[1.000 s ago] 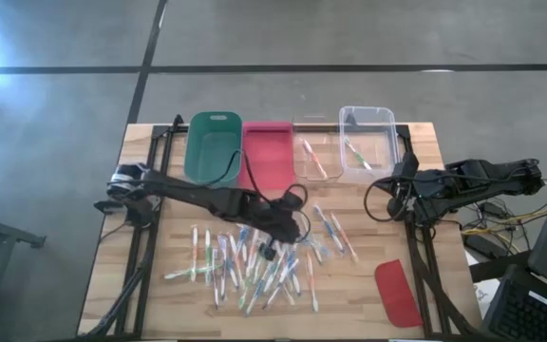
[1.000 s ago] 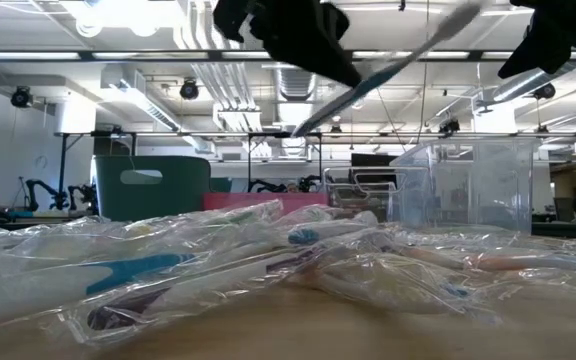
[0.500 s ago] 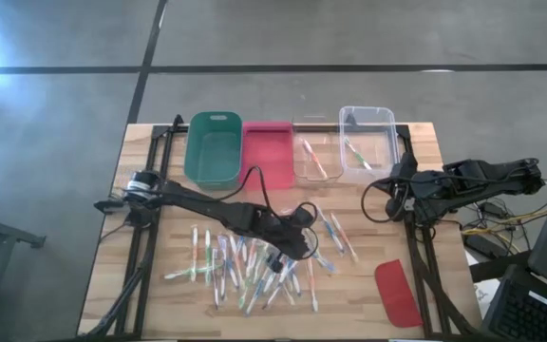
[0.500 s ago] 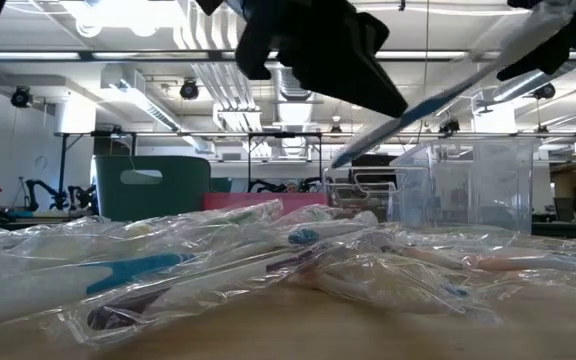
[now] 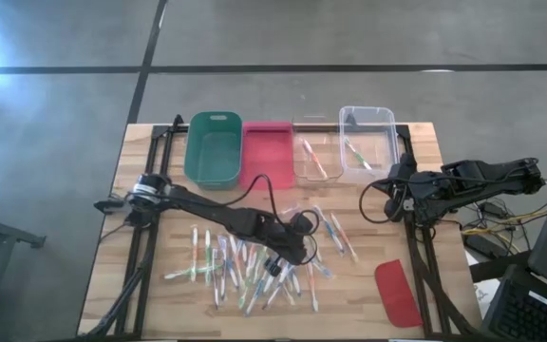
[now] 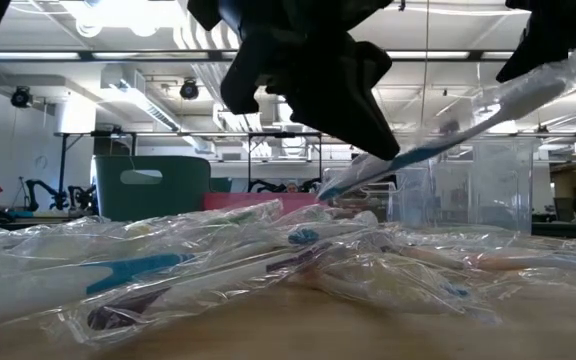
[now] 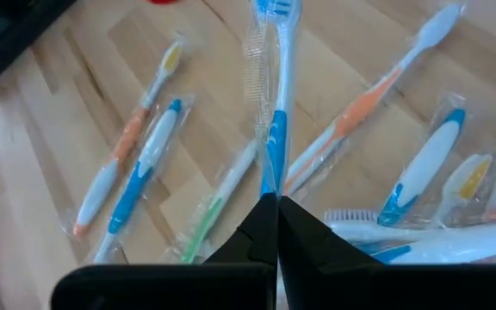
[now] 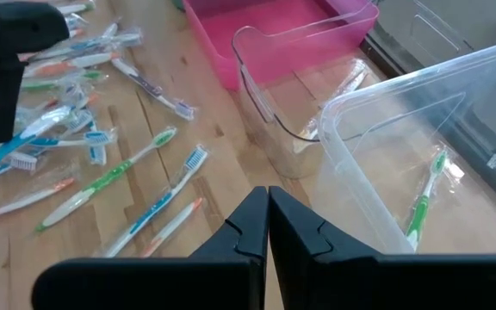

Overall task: Pick & Place Toothbrushes
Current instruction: Adjust the blue toothbrush on the table, then put the blue toothbrush into the red bin

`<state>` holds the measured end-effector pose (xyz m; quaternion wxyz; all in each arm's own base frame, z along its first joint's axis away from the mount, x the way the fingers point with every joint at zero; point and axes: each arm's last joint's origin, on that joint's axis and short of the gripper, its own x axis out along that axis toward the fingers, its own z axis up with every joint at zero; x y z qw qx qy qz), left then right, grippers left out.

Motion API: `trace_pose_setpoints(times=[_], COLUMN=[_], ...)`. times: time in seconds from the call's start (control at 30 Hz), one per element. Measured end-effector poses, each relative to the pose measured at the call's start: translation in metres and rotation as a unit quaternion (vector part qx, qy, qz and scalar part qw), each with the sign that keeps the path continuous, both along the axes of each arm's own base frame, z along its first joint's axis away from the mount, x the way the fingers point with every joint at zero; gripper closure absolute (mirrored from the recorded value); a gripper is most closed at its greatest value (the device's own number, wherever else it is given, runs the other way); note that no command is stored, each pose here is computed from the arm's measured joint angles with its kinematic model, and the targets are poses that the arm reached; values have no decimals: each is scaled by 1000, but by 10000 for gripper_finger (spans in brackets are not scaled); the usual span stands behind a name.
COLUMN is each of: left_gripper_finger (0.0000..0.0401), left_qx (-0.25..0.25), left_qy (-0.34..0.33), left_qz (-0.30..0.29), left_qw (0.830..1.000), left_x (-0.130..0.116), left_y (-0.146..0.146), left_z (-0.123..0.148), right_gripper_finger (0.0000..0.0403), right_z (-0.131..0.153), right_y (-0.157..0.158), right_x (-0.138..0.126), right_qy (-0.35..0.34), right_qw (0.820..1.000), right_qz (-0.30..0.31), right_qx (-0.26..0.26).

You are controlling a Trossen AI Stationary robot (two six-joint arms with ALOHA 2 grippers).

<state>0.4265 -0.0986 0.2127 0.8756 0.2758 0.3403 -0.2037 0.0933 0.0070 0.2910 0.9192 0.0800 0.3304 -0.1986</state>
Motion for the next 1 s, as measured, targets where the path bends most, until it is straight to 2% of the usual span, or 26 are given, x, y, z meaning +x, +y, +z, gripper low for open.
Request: trace_pose_setpoints(times=[0.3, 0.73, 1.0], left_gripper_finger=[393, 306, 282], left_qx=[6, 20, 25], left_qy=[27, 40, 36], left_qz=[0, -8, -2], left_qw=[1000, 999, 999], left_x=[-4, -7, -7], left_y=[1, 1, 1], left_z=[-10, -11, -7], right_gripper_finger=[394, 394, 394], right_z=[0, 0, 0], right_y=[0, 0, 0], right_x=[0, 0, 0], right_qy=[0, 0, 0], right_qw=[1000, 1000, 1000], right_qz=[0, 0, 0], right_qx=[0, 0, 0])
